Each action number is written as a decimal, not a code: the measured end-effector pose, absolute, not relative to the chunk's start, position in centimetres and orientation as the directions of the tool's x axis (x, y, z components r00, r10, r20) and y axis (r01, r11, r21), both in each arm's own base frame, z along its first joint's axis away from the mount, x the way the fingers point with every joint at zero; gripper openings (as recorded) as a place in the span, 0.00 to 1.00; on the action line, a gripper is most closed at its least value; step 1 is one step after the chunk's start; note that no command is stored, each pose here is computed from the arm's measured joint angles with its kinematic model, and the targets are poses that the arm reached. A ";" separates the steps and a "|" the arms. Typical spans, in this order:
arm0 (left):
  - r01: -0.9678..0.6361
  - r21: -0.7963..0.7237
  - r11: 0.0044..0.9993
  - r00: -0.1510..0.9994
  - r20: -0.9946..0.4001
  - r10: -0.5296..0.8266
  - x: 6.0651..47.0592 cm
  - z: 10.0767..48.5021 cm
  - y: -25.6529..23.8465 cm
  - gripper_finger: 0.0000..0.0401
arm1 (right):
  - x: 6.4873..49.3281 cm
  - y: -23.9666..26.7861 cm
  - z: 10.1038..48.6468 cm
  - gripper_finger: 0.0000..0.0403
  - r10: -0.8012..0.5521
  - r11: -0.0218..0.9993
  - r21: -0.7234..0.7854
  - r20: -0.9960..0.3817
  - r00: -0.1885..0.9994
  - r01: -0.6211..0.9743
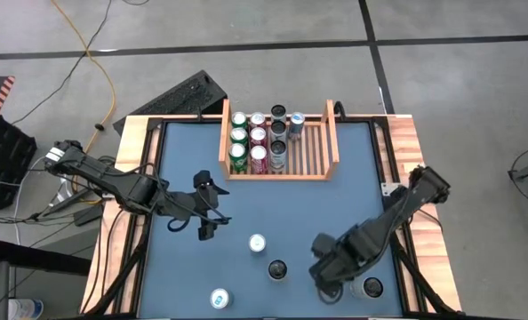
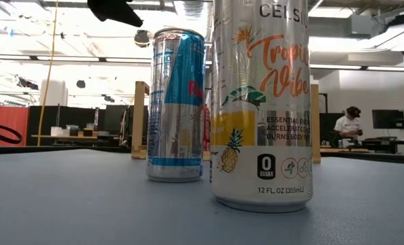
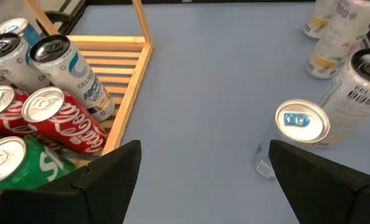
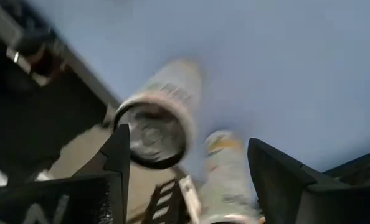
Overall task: Place canned beverage on shelf
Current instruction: Put the bottom right white-yellow soda can on the shelf
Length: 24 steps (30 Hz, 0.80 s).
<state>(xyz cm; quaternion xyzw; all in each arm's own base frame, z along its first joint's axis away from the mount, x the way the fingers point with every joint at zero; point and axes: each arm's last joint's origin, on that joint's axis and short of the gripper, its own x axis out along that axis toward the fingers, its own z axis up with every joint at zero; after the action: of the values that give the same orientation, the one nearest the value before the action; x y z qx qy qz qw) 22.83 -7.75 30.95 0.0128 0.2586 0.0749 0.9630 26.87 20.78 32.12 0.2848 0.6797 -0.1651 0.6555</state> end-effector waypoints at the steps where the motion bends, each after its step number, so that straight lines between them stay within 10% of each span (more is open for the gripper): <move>1: -0.137 0.060 0.989 0.857 -0.494 0.149 22.9 31.0 -7.8 0.85 | 27.1 21.2 31.7 0.56 0.185 0.785 0.157 -0.983 0.015 0.599; 24: -0.147 0.023 0.989 0.863 -0.486 0.139 22.9 31.1 -7.8 0.85 | 28.1 24.1 29.0 0.56 0.135 0.846 0.149 -0.989 0.065 0.512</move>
<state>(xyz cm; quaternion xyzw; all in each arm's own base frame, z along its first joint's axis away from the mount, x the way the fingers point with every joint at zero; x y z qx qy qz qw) 22.91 -7.81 31.07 -0.0073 0.2512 0.0741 0.9651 28.10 24.07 29.04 0.2411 0.6700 -0.1368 0.6886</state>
